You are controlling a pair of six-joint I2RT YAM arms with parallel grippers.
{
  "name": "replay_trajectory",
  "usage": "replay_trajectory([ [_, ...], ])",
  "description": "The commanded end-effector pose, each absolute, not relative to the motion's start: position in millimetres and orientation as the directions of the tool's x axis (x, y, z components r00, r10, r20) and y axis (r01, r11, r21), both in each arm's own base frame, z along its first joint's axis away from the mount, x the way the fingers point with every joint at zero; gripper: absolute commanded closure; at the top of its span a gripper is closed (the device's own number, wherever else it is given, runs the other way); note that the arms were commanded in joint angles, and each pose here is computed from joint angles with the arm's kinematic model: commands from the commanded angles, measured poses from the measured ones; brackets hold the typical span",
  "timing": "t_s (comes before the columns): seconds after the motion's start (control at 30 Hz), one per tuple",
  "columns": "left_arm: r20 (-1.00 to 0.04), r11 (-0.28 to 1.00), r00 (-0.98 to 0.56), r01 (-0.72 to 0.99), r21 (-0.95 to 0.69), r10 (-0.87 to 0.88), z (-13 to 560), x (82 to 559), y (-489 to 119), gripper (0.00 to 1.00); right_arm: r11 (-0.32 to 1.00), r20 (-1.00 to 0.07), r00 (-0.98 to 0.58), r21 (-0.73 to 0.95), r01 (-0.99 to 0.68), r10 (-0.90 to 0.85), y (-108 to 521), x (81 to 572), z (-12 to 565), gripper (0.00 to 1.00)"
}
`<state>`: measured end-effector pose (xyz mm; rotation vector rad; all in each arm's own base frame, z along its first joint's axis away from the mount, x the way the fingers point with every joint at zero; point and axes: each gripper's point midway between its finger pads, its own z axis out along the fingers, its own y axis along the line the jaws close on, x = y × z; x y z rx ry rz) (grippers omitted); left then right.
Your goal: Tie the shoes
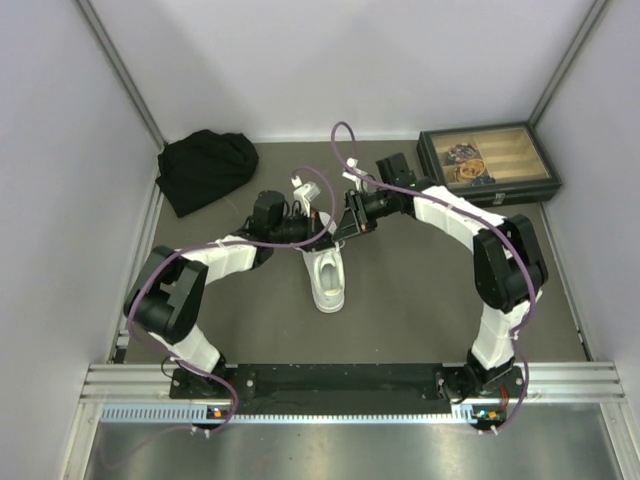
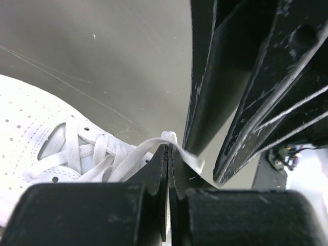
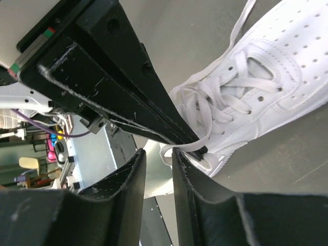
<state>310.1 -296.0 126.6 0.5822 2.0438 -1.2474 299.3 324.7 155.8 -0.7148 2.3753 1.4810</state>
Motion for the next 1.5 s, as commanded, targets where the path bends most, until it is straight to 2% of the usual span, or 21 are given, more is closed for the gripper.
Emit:
replay_trajectory([
  [0.0,-0.679,0.391,-0.734,0.629,-0.672,0.013,122.5,301.8,-297.9,1.00,0.355,-0.554,-0.803,0.721,-0.595,-0.222,309.6,315.5,188.9,0.72],
  [0.2,-0.674,0.392,-0.739,0.624,-0.676,0.014,118.4,301.0,-294.5,1.00,0.388,-0.525,-0.838,0.748,-0.538,-0.147,290.0,328.9,191.6,0.71],
  [0.4,-0.670,0.396,-0.742,0.619,-0.678,0.013,115.4,299.7,-292.0,1.00,0.424,-0.438,-0.884,0.777,-0.465,-0.166,286.8,323.1,157.9,0.70],
  [0.67,-0.674,0.401,-0.739,0.623,-0.672,0.019,112.7,301.6,-289.9,1.00,0.370,-0.347,-0.925,0.847,-0.381,-0.158,297.8,316.6,143.9,0.71],
  [1.17,-0.669,0.403,-0.743,0.619,-0.673,0.024,109.2,301.7,-288.8,1.00,0.329,-0.306,-0.928,0.872,-0.362,-0.211,322.0,304.5,130.9,0.71],
  [1.23,-0.670,0.402,-0.742,0.621,-0.673,0.025,109.3,301.1,-288.7,1.00,0.329,-0.306,-0.928,0.872,-0.362,-0.211,322.2,304.9,129.9,0.73],
  [1.3,-0.668,0.404,-0.744,0.618,-0.674,0.024,108.7,301.3,-288.6,1.00,0.328,-0.306,-0.928,0.872,-0.362,-0.212,322.8,304.8,130.4,0.79],
  [1.47,-0.672,0.399,-0.741,0.622,-0.673,0.022,111.5,301.5,-288.7,1.00,0.333,-0.323,-0.922,0.863,-0.379,-0.211,320.3,304.6,132.6,1.00],
])
